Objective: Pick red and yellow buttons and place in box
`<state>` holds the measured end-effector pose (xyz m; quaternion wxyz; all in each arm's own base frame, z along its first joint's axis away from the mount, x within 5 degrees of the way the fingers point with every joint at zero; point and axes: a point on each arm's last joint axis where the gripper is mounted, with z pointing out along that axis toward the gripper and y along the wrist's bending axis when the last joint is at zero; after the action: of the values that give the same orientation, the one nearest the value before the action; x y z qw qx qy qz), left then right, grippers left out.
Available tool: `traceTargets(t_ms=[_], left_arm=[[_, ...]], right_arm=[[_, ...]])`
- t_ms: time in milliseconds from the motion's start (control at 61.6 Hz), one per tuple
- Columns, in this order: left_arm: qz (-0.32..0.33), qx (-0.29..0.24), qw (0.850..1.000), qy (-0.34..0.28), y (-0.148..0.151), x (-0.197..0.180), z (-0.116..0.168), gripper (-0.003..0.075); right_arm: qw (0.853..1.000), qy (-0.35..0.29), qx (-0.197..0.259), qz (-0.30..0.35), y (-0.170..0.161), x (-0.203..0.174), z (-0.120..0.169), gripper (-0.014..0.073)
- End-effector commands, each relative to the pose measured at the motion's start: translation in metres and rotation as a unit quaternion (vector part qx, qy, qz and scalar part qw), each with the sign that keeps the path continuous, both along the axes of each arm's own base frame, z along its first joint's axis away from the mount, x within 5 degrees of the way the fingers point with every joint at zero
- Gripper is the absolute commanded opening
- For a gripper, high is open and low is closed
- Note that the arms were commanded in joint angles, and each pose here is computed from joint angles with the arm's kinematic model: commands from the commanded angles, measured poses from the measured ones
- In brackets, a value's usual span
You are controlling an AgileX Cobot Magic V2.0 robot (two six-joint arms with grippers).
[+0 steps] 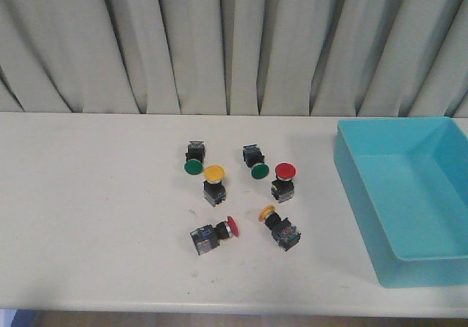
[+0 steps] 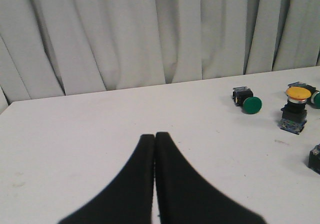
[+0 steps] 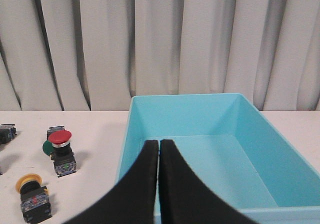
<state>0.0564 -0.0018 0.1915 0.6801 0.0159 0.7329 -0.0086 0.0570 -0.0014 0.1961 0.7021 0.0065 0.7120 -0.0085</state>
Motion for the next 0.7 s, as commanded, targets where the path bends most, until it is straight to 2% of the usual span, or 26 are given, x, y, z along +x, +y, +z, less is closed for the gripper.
traceTargets(t_ms=[0, 195, 260, 308, 373, 455, 487, 520, 585, 601, 617, 666, 682], left_arm=[[-0.006, -0.008, 1.0, -0.019, -0.001, 0.001, -0.009, -0.0006], [-0.007, -0.009, 0.999, -0.043, -0.001, 0.001, -0.003, -0.0006], [-0.008, -0.029, 0.996, -0.088, -0.001, 0.0, 0.01, -0.0006], [-0.009, -0.044, 0.991, -0.13, -0.001, -0.003, 0.024, -0.0006], [-0.011, -0.041, 0.978, -0.202, 0.0, -0.01, 0.056, -0.0006], [-0.009, 0.019, 0.958, -0.287, -0.002, -0.019, 0.099, -0.0006], [-0.008, 0.043, 0.951, -0.306, -0.003, -0.019, 0.116, -0.0006], [-0.009, 0.052, 0.949, -0.311, -0.003, -0.016, 0.13, -0.0006], [-0.013, 0.054, 0.958, -0.282, -0.005, 0.006, 0.165, -0.0006], [-0.014, 0.052, 0.961, -0.273, -0.005, 0.012, 0.171, -0.0006], [-0.016, 0.047, 0.965, -0.256, -0.005, 0.02, 0.179, -0.0006], [-0.022, 0.041, 0.976, -0.211, -0.007, 0.042, 0.194, -0.0006], [-0.022, 0.04, 0.981, -0.189, -0.008, 0.051, 0.2, -0.0006]], right_arm=[[0.999, -0.043, -0.008, 0.002, 0.0, -0.001, 0.006, -0.0008], [0.998, -0.06, -0.016, 0.002, 0.001, -0.001, 0.01, -0.0008], [0.995, -0.101, 0.015, 0.006, 0.001, -0.003, 0.02, -0.0008], [0.985, -0.16, 0.058, 0.012, 0.001, -0.007, 0.039, -0.0008], [0.966, -0.246, 0.073, 0.02, 0.001, -0.018, 0.073, -0.0008], [0.927, -0.373, 0.028, 0.026, 0.003, -0.041, 0.131, -0.0008], [0.916, -0.401, -0.003, 0.025, 0.005, -0.046, 0.156, -0.0008], [0.912, -0.409, -0.031, 0.023, 0.006, -0.048, 0.18, -0.0008], [0.924, -0.375, -0.072, 0.015, 0.008, -0.038, 0.223, -0.0008], [0.934, -0.348, -0.08, 0.011, 0.007, -0.028, 0.228, -0.0008], [0.936, -0.341, -0.086, 0.006, 0.006, -0.026, 0.24, -0.0008], [0.96, -0.266, -0.092, -0.008, 0.003, 0.0, 0.255, -0.0008], [0.963, -0.254, -0.091, -0.012, 0.002, 0.004, 0.263, -0.0008]])
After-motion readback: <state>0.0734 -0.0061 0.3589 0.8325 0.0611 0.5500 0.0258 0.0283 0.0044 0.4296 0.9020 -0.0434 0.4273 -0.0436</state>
